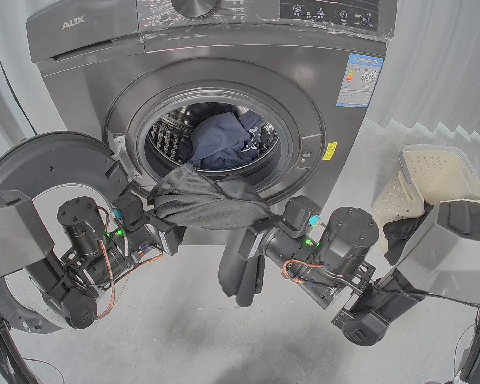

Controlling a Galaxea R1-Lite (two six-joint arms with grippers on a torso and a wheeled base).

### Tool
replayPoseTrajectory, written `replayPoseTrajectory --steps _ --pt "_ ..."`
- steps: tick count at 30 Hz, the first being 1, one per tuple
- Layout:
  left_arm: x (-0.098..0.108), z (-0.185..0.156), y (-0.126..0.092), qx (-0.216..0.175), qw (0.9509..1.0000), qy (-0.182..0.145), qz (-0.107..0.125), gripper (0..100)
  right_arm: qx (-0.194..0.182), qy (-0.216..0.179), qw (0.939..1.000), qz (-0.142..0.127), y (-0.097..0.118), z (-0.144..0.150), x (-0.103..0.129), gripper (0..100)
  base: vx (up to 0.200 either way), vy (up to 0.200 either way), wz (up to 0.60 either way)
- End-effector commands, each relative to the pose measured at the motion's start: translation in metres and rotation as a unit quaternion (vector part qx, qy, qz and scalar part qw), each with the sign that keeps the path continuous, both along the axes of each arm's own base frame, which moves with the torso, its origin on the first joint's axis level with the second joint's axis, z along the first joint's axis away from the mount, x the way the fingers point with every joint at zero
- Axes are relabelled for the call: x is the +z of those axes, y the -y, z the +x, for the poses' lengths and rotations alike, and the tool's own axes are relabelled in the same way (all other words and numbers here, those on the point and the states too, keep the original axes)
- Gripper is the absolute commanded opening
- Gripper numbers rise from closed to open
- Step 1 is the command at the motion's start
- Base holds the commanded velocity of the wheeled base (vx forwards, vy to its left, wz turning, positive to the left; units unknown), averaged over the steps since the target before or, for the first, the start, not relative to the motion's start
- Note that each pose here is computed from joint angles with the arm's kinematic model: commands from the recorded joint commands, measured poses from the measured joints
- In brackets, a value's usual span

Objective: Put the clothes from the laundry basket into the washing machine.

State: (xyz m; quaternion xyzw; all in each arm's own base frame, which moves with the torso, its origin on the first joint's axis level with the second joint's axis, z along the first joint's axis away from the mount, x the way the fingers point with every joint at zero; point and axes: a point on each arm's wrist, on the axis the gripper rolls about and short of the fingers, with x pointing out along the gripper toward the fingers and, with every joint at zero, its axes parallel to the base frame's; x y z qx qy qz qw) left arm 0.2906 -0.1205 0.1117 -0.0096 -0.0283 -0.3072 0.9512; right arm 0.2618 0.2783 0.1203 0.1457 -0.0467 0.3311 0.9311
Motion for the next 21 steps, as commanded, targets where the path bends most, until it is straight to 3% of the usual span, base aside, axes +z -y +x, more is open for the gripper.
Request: replayPoseTrajectory --steps 1,5,9,10,12,13,17,18,21 --pt "0.016 -0.006 0.003 -0.008 0.9996 0.021 -0.015 0 0.005 -0.017 0.9996 -0.021 -0.005 0.003 -0.023 0 0.000 0.000 0.00" --pt "0.016 -0.007 0.004 -0.010 0.9996 0.020 -0.016 0 0.018 -0.011 0.9996 -0.018 -0.012 0.000 -0.024 0 0.000 0.000 0.00" --pt "0.016 -0.009 0.005 -0.012 0.9996 0.019 -0.018 0 0.059 0.007 0.9982 -0.008 -0.022 -0.013 -0.015 0 0.000 0.000 0.00" --pt "0.018 -0.010 0.005 -0.014 0.9995 0.019 -0.020 0 0.068 0.009 0.9976 -0.006 -0.024 -0.018 -0.012 100 0.000 0.000 0.00" --pt "0.021 -0.012 0.005 -0.015 0.9993 0.020 -0.026 0 0.076 0.011 0.9971 -0.002 -0.025 -0.024 -0.008 100 0.000 0.000 0.00" --pt "0.027 -0.016 0.005 -0.014 0.9988 0.019 -0.043 0 0.085 0.007 0.9964 -0.004 -0.025 -0.031 -0.007 100 0.000 0.000 0.00" --pt "0.036 -0.023 0.005 -0.008 0.9968 0.010 -0.079 0 0.094 -0.012 0.9948 -0.038 -0.008 -0.042 -0.016 100 0.000 0.000 0.00" --pt "0.038 -0.025 0.005 0.000 0.9956 0.005 -0.093 0 0.102 -0.022 0.9921 -0.069 0.007 -0.050 -0.023 100 0.000 0.000 0.00" --pt "0.038 -0.026 0.004 0.016 0.9953 0.006 -0.096 0 0.107 -0.034 0.9889 -0.098 0.032 -0.062 -0.025 100 0.000 0.000 0.00"
